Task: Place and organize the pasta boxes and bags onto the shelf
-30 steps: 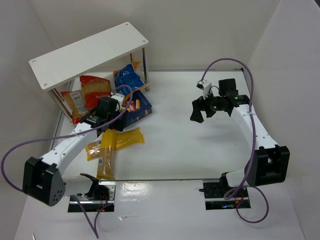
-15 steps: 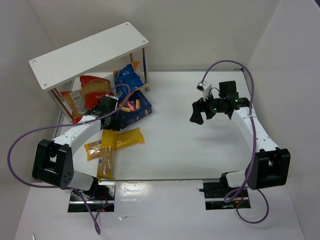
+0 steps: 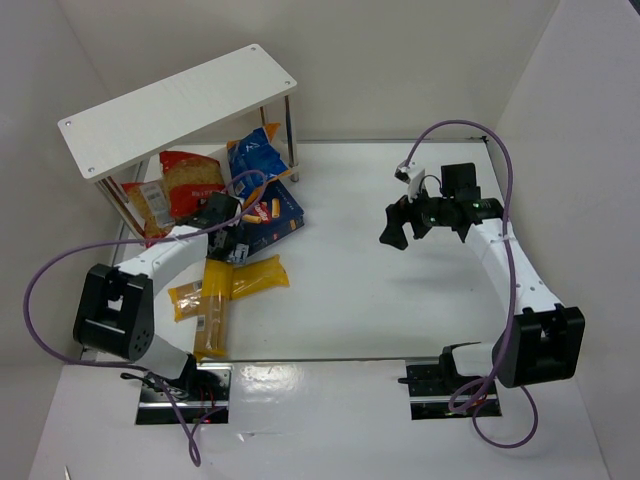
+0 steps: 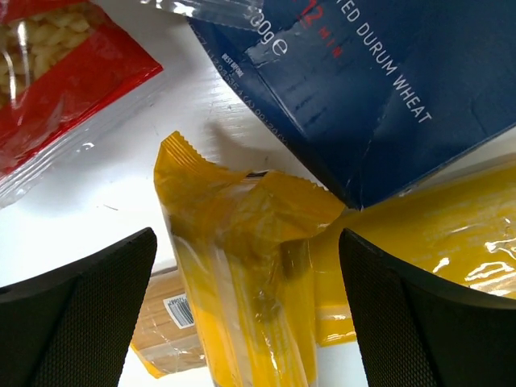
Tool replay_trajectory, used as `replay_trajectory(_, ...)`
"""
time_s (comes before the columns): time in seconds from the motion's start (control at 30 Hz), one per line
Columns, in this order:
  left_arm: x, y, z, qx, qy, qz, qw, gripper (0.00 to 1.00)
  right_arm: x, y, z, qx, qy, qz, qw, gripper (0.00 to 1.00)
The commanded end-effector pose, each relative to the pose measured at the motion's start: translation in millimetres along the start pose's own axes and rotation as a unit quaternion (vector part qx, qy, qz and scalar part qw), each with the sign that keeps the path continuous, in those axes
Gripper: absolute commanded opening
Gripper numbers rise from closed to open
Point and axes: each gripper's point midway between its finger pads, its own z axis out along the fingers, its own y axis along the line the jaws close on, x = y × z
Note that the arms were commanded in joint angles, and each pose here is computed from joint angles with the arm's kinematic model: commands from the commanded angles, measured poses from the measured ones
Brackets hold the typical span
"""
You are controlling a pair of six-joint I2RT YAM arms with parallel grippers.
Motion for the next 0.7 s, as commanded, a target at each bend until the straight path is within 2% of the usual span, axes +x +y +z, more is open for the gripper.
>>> replay_trajectory(0.0,-9,-6,4,0.010,0.003,-0.007,1.000,0.99,-16,3,-5,0.000,-0.032,-0.031,0.999,1.00)
replay_trajectory(0.2,0,-3,17,0.000,0.036,-0.003,0.999,0.99,-19,6,-7,-0.002,-0.038,-0.039,0.999,1.00)
replay_trajectory(0.67,-1,23,20,-0.029,0.045,-0.024,0.998,0.98,-17,8,-7,-0.008,-0.036,-0.041,0.998,1.00)
